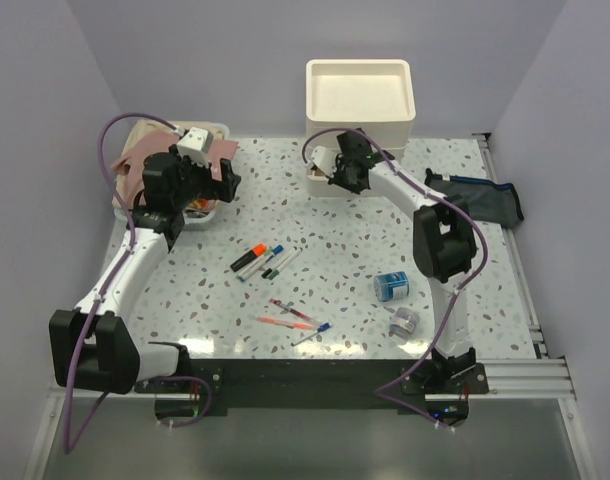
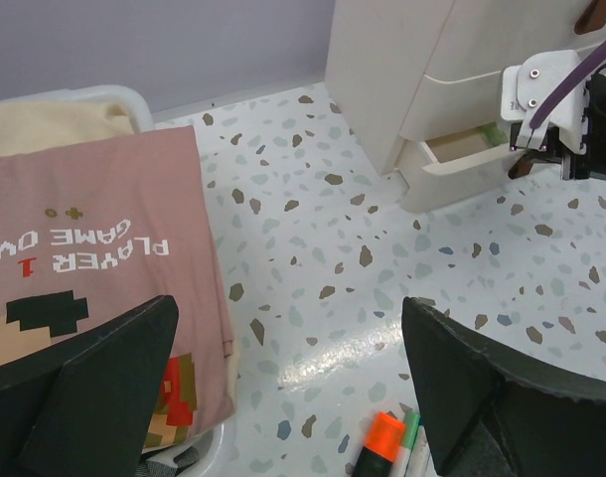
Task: Sort the stationery into containers
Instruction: Close the drawer in the storage box.
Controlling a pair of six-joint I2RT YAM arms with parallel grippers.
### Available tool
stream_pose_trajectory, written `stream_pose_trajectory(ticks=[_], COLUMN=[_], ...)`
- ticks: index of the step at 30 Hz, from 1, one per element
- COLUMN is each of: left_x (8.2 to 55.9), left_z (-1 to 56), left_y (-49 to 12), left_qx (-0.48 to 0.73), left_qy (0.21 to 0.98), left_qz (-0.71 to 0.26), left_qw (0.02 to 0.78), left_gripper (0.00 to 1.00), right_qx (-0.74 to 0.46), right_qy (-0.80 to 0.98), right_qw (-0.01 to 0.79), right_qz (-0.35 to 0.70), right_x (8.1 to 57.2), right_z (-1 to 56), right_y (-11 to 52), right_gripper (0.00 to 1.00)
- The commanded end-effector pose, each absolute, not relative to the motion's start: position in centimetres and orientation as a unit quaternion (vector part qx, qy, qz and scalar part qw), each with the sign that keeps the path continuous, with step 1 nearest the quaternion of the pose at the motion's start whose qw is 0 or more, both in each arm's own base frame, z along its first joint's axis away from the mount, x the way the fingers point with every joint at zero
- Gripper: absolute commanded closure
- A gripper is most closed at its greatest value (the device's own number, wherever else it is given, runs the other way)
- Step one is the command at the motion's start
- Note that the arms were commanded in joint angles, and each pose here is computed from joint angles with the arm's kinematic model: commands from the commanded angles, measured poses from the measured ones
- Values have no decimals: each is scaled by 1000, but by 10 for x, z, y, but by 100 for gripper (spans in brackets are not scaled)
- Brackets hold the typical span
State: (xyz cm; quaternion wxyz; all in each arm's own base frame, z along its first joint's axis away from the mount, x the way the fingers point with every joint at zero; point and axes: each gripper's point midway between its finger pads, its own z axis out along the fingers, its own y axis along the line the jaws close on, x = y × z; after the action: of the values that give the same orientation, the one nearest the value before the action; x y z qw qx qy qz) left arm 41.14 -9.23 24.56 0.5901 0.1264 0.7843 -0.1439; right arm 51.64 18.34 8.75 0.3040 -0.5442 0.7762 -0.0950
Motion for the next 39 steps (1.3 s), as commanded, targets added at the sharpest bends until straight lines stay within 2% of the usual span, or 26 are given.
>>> stream_pose_trajectory(ticks=[1, 14, 33, 37, 39], left_x=[422, 423, 428, 428, 427], left_z=[275, 274, 270, 273, 278], left_y=[-94, -95, -96, -97, -96], left_qx=[124, 125, 122, 124, 126], left_qy=[756, 758, 760, 760, 759], left_qz=[-152, -154, -158, -158, -155], left_qw=[624, 621, 618, 618, 620], left_gripper=[0, 0, 0, 0, 0], right_qx=[-511, -498, -469, -463, -445], right_qy=[766, 756, 772, 786, 802], right_qw=[363, 397, 405, 388, 386], right_qz=[-141, -150, -144, -130, -99], right_x=[553, 573, 571, 555, 534], right_z=[115, 121, 111, 115, 136], right_y=[181, 187, 187, 182, 182], right_gripper=[100, 100, 100, 100, 100])
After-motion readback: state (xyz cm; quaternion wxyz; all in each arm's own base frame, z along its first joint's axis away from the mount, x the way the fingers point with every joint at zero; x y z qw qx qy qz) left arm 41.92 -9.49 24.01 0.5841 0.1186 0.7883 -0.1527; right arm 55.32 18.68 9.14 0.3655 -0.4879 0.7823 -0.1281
